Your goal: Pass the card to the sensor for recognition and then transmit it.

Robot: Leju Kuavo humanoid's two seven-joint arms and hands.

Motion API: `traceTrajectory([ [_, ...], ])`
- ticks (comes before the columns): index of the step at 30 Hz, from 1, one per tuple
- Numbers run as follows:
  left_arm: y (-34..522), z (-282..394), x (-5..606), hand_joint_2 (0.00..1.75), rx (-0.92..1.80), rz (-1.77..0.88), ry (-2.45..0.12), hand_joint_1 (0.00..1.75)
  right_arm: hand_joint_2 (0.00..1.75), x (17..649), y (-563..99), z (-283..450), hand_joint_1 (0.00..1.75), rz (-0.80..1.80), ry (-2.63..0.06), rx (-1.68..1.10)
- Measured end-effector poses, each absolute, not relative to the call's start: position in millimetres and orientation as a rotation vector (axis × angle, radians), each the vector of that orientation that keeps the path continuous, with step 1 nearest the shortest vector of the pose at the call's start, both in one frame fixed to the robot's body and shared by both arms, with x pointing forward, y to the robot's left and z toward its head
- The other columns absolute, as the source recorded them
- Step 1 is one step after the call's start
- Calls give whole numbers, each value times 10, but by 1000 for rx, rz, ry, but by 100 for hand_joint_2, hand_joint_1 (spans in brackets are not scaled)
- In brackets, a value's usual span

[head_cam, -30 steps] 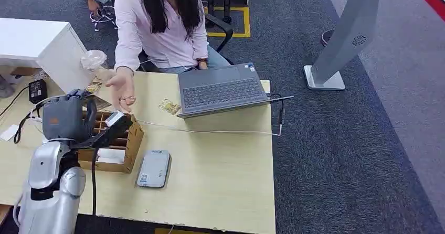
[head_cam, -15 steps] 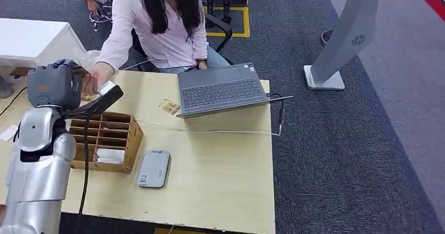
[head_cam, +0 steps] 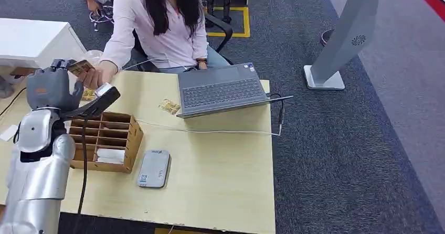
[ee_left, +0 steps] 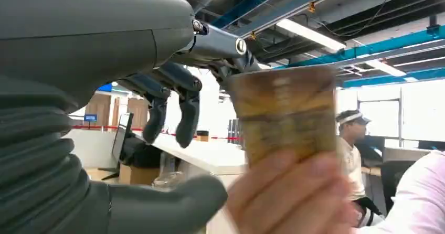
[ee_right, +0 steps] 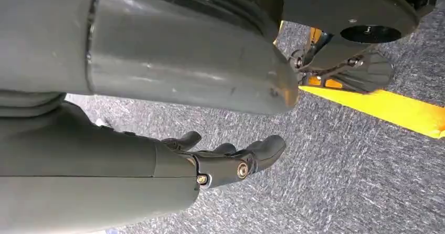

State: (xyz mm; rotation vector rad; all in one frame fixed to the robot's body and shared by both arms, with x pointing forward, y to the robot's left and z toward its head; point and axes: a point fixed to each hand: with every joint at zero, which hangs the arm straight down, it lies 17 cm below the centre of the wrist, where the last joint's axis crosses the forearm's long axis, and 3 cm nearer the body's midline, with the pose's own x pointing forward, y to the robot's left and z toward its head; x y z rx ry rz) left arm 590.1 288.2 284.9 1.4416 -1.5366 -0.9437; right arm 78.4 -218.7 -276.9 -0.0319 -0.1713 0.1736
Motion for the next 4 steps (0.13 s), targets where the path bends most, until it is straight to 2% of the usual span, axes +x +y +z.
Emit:
traceTrajectory([
  [4, 2870, 2813, 5828, 175, 1436, -938, -1559, 0, 0, 781, -2192, -2770, 0, 167, -169, -33],
])
